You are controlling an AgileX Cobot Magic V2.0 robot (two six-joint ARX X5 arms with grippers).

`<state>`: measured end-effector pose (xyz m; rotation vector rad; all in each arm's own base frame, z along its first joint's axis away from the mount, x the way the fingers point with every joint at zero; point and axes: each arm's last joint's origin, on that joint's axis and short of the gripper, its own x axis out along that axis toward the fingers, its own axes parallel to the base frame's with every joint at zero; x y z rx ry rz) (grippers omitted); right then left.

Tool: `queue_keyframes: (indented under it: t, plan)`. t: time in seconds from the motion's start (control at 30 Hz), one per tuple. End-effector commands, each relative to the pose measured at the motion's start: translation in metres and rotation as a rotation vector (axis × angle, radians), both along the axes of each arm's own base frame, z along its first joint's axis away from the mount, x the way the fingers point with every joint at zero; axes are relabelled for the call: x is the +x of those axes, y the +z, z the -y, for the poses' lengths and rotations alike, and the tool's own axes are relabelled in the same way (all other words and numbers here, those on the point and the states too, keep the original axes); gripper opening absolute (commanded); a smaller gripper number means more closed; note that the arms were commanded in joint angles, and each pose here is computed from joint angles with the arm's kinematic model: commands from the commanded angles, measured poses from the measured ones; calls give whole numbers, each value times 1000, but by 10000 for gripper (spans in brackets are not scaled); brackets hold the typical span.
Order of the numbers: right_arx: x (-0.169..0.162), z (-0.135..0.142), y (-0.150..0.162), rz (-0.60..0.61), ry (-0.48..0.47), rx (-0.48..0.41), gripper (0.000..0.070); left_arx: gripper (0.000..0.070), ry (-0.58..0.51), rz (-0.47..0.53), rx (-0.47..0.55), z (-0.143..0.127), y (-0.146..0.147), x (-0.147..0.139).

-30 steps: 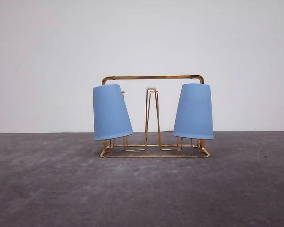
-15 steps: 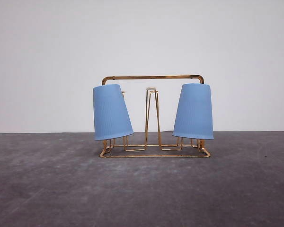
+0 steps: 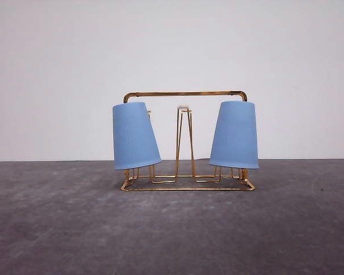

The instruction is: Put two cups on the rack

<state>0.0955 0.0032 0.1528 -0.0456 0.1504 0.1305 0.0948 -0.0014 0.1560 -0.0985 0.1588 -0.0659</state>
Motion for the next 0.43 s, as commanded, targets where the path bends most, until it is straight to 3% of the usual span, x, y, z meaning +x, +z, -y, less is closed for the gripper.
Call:
queue_keyframes:
  t: [0.0,0.4]
  plan:
    - [0,0,-1,7,-2,-10,14,15,-2,-19,0,0,-5,1]
    - [0,0,-1,7,-2,-10,14,15,-2,-19,0,0,-5,1]
